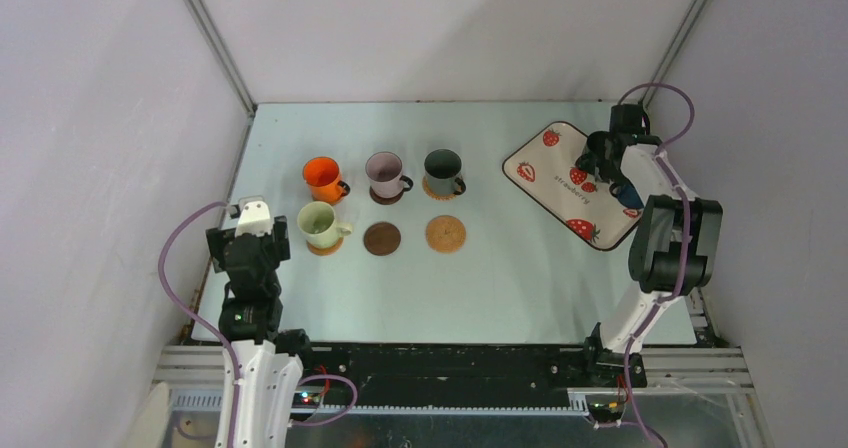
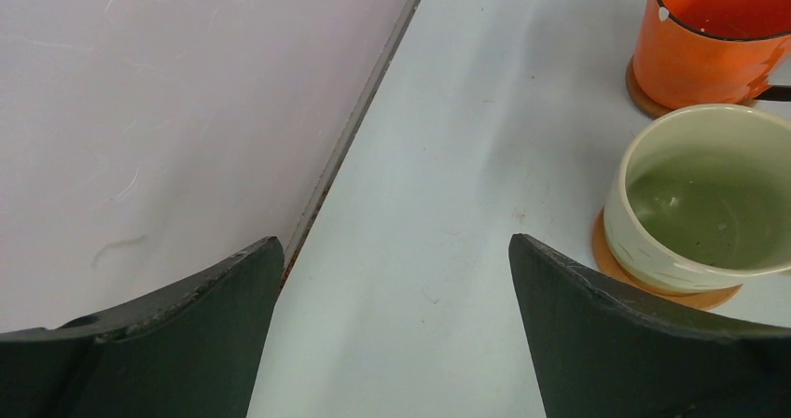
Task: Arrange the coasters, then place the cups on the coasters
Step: Pick up the cup from the tray.
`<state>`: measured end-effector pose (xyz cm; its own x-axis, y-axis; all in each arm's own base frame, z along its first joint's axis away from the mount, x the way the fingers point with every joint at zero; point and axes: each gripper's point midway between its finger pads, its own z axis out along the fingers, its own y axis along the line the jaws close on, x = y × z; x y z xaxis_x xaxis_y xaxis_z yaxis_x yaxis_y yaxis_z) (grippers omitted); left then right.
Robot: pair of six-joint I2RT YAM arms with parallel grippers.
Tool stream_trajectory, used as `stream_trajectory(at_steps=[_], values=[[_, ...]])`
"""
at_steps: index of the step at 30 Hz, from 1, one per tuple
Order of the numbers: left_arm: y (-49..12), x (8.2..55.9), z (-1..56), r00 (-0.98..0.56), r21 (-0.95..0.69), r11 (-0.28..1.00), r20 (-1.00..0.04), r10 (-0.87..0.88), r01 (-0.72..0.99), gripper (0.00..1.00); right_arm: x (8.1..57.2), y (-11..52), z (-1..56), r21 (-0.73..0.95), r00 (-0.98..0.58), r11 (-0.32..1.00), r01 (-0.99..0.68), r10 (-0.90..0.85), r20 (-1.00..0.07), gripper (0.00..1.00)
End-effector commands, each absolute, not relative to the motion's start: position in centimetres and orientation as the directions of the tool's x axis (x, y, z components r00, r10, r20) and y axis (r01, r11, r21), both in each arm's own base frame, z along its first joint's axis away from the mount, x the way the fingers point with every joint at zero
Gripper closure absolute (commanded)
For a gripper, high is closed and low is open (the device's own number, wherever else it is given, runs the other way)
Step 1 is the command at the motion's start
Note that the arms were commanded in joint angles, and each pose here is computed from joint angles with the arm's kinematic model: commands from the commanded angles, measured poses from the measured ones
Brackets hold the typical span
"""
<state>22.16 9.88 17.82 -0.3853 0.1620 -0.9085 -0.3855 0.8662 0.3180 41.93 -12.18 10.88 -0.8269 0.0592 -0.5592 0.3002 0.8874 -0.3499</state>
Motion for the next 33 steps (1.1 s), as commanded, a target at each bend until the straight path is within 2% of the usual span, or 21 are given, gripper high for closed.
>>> stream_trajectory(at_steps=[1, 10, 23, 28, 33], values=[[9.9, 22.3, 19.7, -0.328, 0.294, 0.867, -0.93, 0.163, -0.402, 0.02, 40.6, -10.9, 13.1, -0.301, -0.795, 0.905, 0.301, 0.065, -0.603, 0.23], [9.7, 22.2, 20.0, -0.316, 0.288, 0.871, -0.934, 0.164, -0.399, 0.02, 38.6, -12.4, 12.4, -0.254, -0.791, 0.907, 0.336, 0.125, -0.6, 0.25], [9.7, 22.1, 20.1, -0.313, 0.285, 0.87, -0.936, 0.162, -0.401, 0.02, 38.8, -11.8, 13.1, -0.19, -0.768, 0.922, 0.337, 0.152, -0.623, 0.26], [9.7, 22.1, 20.0, -0.315, 0.286, 0.87, -0.935, 0.162, -0.401, 0.01, 39.9, -10.6, 14.1, -0.096, -0.725, 0.942, 0.32, 0.178, -0.666, 0.25], [9.7, 22.2, 19.9, -0.319, 0.288, 0.87, -0.934, 0.163, -0.4, 0.02, 41.1, -11.0, 16.0, -0.106, -0.687, 0.933, 0.343, 0.173, -0.705, 0.23]])
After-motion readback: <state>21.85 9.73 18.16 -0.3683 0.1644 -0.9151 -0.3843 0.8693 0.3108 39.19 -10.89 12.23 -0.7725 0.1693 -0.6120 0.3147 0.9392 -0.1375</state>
